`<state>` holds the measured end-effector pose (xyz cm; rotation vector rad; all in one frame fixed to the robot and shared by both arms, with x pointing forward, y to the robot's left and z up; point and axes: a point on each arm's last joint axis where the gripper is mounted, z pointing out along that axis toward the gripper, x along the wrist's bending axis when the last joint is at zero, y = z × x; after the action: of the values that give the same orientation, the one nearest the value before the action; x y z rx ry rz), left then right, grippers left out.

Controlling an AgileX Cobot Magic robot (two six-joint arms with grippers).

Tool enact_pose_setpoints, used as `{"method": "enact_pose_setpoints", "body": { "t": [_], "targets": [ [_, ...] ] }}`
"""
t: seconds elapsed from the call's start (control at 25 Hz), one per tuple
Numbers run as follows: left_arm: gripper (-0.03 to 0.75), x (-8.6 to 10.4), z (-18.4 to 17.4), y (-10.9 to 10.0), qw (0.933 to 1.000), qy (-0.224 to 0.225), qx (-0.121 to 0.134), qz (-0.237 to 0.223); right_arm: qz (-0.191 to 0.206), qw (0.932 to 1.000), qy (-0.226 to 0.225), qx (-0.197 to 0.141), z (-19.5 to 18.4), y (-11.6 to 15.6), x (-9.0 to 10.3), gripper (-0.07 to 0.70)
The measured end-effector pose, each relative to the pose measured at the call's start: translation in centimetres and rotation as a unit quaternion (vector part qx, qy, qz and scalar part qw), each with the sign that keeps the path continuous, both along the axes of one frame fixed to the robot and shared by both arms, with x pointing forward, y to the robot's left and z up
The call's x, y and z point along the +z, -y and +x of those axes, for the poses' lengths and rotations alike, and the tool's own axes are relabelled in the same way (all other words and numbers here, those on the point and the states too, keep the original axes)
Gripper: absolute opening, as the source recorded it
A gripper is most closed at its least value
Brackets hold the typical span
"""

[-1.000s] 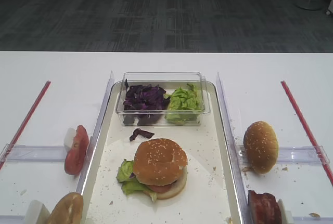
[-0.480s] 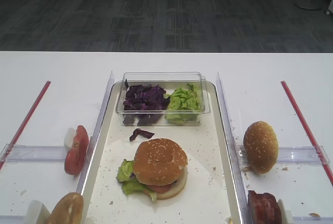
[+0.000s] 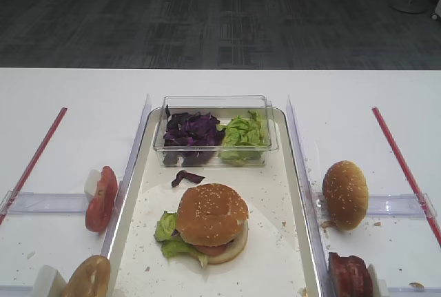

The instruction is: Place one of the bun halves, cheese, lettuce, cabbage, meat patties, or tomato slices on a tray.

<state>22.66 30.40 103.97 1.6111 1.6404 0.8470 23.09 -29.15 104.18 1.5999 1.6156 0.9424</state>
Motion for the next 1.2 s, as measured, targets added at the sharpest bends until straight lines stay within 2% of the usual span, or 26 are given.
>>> {"method": "enact_pose_setpoints", "body": {
  "t": [1.2],
  "targets": [
    [0.491, 0.0, 0.0, 0.0, 1.0, 0.0, 0.0, 0.0, 0.0, 1.0, 0.0, 0.0, 0.0, 0.0, 0.0, 0.571]
  ]
}}
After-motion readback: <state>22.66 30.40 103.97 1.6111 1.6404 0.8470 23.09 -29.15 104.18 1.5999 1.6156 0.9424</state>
